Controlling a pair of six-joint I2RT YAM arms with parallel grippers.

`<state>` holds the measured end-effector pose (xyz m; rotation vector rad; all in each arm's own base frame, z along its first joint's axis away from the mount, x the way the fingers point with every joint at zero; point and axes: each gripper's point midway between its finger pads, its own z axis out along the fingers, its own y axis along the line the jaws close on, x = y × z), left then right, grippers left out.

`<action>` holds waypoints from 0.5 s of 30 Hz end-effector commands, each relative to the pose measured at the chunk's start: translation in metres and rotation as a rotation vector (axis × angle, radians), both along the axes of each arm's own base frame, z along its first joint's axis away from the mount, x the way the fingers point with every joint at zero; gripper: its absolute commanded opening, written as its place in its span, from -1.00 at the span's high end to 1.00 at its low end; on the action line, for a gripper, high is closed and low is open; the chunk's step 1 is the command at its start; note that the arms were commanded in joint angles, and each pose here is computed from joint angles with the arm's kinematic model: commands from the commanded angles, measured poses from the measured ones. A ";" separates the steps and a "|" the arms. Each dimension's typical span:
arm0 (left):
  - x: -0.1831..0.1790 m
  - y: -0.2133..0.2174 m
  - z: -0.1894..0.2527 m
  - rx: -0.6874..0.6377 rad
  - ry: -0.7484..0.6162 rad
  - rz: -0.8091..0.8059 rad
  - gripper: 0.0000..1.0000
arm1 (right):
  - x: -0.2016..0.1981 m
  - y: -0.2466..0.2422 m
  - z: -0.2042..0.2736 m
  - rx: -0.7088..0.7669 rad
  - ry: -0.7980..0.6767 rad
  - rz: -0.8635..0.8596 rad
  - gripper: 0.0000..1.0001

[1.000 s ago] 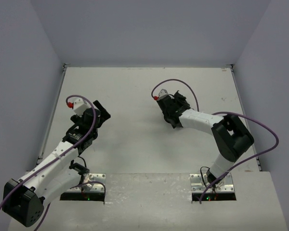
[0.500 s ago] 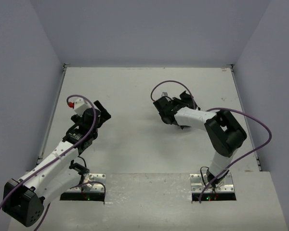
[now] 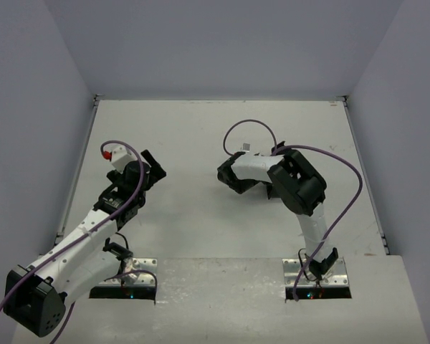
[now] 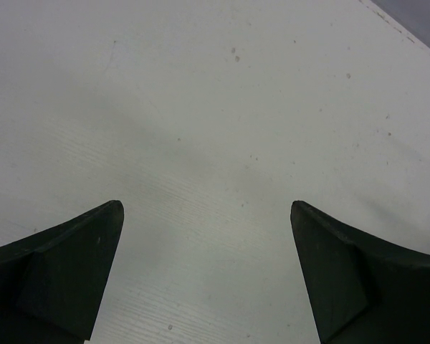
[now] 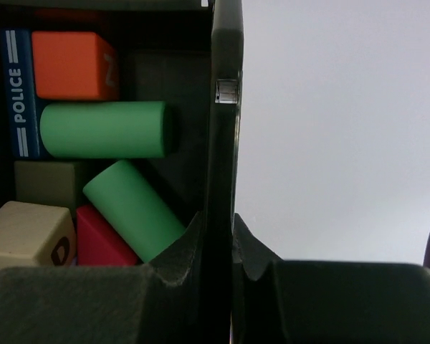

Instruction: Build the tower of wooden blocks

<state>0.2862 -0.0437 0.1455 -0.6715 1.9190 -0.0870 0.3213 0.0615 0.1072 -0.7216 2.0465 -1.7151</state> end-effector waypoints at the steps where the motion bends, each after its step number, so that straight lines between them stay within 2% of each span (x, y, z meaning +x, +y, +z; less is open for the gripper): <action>1: 0.009 -0.004 0.029 -0.035 -0.085 -0.006 -1.00 | 0.002 0.002 0.046 -0.180 -0.024 0.093 1.00; 5: 0.010 -0.005 0.029 -0.037 -0.087 -0.009 -1.00 | 0.003 0.003 0.046 -0.225 0.030 0.104 0.99; 15: 0.008 -0.005 0.030 -0.036 -0.085 -0.011 -1.00 | 0.005 0.017 0.051 -0.442 0.321 0.162 0.98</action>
